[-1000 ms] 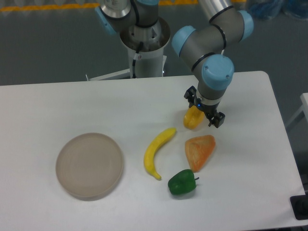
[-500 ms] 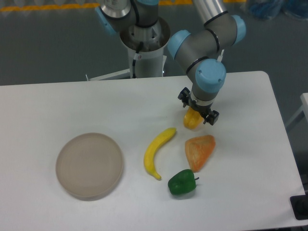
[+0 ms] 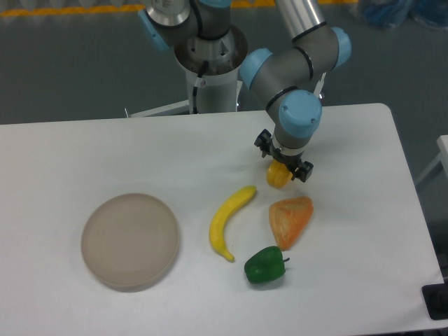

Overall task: Pick up the yellow pepper from the table
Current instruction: 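Lift the yellow pepper and carry it toward the orange wedge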

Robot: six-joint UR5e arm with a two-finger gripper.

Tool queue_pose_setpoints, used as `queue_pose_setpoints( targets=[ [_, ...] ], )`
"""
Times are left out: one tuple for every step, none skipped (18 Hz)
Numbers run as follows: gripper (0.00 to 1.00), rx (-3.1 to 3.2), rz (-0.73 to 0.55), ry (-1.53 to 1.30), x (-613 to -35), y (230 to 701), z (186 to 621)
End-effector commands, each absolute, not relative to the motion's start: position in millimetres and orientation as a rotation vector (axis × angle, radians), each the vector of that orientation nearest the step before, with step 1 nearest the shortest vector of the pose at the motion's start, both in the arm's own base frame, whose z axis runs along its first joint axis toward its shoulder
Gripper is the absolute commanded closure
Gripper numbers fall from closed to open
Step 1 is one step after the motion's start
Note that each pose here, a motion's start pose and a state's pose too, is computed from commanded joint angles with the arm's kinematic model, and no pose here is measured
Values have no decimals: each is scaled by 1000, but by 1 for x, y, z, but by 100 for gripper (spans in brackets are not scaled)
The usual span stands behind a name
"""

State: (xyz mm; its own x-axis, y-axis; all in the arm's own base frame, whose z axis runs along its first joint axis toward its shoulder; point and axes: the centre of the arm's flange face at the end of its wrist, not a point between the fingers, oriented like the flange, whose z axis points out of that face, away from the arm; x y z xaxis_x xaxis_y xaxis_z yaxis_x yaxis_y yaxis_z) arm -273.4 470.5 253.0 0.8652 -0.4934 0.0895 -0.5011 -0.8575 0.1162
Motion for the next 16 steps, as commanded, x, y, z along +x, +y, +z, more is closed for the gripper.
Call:
queue_pose_setpoints(
  targets=[
    [42,2904,78,-783,-275,472,256],
    [55,2909,63,-793,-278,474,261],
    [57,2910,61,-793,-278,474,262],
    [61,2910,61,-791,-279,474,263],
    [64,2915,52,-789,-281,474,267],
    [64,2918,46,-789,-283,475,272],
    [64,2921,35,-797,-287,476,279],
    [64,2922,19,-811,-289,479,285],
    [64,2929,3,-812,-293,481,292],
    [64,2933,-4,-812,-296,483,299],
    [64,2936,-7,-813,-299,486,309],
    [64,2940,-4,-807,-304,489,316],
    [64,2946,-12,-810,-310,496,329],
    [64,2952,-23,-811,-313,500,337],
    [64,2968,-46,-812,-320,508,347],
    [64,2978,-75,-816,-329,516,355]
  ],
)
